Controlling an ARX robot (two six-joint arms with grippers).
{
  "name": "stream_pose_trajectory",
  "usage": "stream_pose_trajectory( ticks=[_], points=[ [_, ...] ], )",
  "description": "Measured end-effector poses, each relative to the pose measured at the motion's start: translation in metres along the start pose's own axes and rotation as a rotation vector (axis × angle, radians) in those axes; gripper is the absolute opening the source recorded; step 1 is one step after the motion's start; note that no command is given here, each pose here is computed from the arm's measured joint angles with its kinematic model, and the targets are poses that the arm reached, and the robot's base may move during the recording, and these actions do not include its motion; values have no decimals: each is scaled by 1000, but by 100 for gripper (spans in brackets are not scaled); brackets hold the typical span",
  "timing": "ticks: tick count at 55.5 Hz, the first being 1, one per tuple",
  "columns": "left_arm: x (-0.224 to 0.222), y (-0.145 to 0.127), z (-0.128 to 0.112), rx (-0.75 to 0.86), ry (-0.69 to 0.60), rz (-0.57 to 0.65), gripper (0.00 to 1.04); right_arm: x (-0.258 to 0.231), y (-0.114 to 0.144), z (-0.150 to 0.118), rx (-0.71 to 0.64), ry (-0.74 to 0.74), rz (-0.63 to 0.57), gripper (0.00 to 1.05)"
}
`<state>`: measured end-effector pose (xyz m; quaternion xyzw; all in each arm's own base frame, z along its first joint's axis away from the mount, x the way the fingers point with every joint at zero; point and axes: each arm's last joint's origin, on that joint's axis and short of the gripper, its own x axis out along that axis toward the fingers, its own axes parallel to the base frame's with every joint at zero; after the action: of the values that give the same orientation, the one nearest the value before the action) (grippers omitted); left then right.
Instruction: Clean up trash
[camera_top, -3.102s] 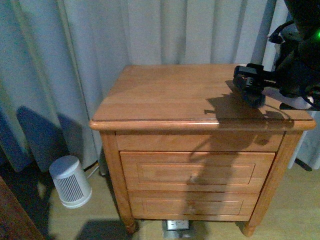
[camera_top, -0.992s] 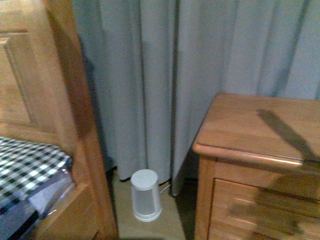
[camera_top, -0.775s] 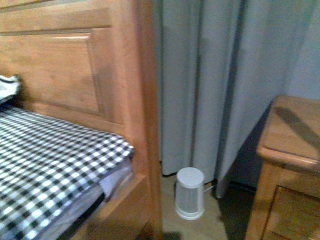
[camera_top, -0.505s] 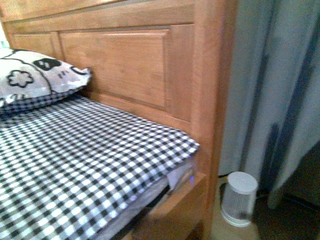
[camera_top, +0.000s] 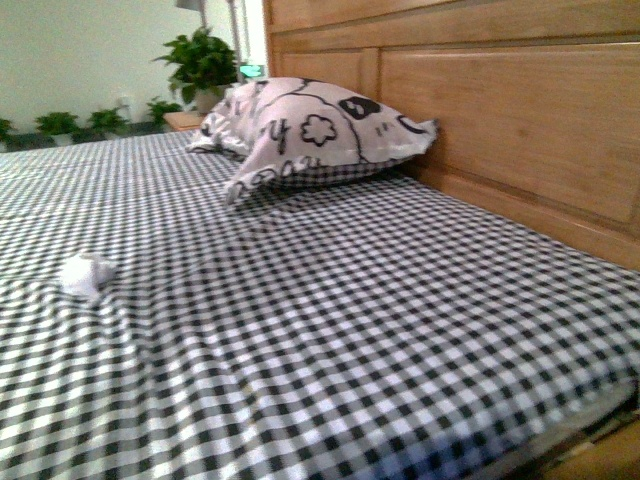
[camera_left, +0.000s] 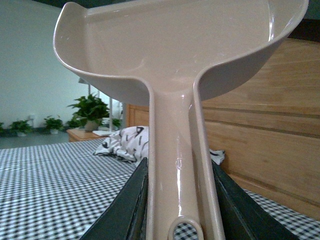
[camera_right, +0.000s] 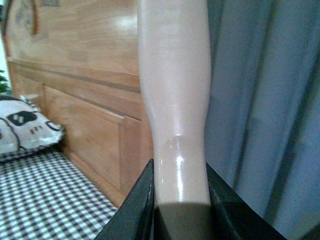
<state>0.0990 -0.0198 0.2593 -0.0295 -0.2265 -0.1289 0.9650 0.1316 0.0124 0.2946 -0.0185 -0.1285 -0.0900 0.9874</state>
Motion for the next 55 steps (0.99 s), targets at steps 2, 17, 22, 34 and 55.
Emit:
stream_pose_trajectory(
  ticks=[2, 17, 22, 34, 55],
  points=[
    [0, 0, 0, 0, 0, -2, 29, 0, 0, 0, 0, 0, 0, 21],
    [0, 0, 0, 0, 1, 2, 29, 0, 0, 0, 0, 0, 2, 21],
    [0, 0, 1, 0, -4, 5, 29, 0, 0, 0, 0, -1, 10, 21],
    [0, 0, 0, 0, -2, -4, 29, 1, 0, -1, -3, 6, 1, 21],
    [18, 15, -10, -150, 694, 68, 29, 0, 0, 0, -1, 0, -3, 21]
  ],
)
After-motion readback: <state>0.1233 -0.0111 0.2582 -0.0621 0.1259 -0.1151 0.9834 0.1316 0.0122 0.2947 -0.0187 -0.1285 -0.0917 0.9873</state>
